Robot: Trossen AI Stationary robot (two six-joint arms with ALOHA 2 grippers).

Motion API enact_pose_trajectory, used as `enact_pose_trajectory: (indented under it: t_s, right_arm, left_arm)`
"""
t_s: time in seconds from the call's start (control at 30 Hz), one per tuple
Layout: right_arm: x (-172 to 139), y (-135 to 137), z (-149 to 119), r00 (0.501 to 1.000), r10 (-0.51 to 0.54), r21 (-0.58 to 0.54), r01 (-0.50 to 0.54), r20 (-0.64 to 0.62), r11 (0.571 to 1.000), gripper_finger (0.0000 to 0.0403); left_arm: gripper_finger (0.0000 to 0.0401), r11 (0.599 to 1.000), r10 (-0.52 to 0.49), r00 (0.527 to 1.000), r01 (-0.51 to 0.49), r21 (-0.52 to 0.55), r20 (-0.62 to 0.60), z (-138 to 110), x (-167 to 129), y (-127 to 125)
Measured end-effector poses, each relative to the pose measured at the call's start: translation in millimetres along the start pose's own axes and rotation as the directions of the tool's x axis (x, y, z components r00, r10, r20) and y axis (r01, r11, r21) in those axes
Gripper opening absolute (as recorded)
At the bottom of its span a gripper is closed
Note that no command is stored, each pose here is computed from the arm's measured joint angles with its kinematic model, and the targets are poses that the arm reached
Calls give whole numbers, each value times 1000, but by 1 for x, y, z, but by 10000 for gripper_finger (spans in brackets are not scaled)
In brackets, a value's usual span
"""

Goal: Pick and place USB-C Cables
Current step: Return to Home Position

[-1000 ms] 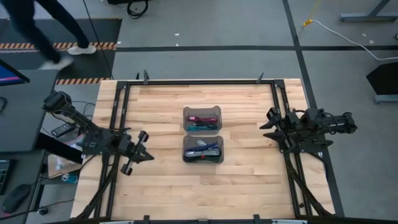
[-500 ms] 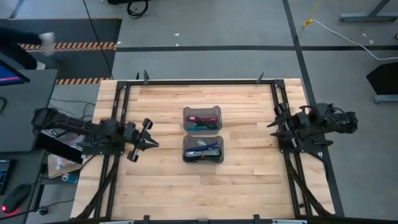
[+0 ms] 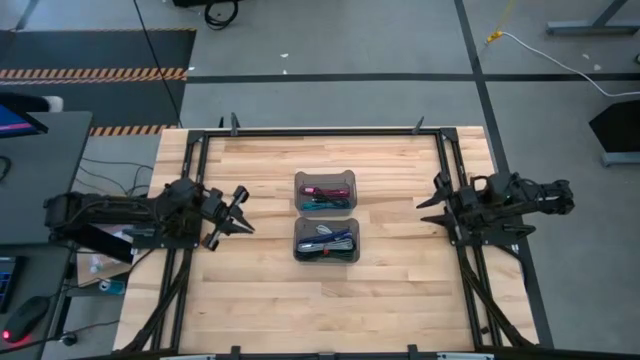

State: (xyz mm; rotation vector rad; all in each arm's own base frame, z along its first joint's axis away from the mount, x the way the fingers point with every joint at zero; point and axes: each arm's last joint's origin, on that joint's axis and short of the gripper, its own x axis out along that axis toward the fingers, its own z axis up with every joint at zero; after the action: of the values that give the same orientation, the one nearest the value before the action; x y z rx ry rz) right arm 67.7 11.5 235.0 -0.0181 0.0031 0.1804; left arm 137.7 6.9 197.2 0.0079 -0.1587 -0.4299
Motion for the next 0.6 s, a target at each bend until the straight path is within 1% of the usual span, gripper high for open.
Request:
enact_pose_trajectory:
  t_s: [0.07, 0.2, 0.27, 0.37, 0.6]
  right_arm:
    - [1, 0, -1, 1000, 6, -14, -5, 14, 1000, 155]
    - [1, 0, -1, 1000, 8, -16, -7, 11, 1000, 155]
    - [1, 1, -1, 1000, 19, -13, -19, 8, 1000, 155]
    - [1, 1, -1, 1000, 24, -13, -24, 12, 1000, 155]
    - [1, 0, -1, 1000, 0, -30, 1, 18, 1000, 155]
  left_arm:
    - [37, 1000, -26, 1000, 26, -10, -12, -1, -1, 0]
    - [37, 1000, -13, 1000, 13, 8, -3, -3, -3, 1]
    - [37, 1000, -12, 1000, 12, 17, 24, -10, -9, -1]
    - [37, 1000, -21, 999, 20, 21, 40, -9, -9, -2]
    - [37, 1000, 7, 1000, -7, 11, 21, -11, -13, 3]
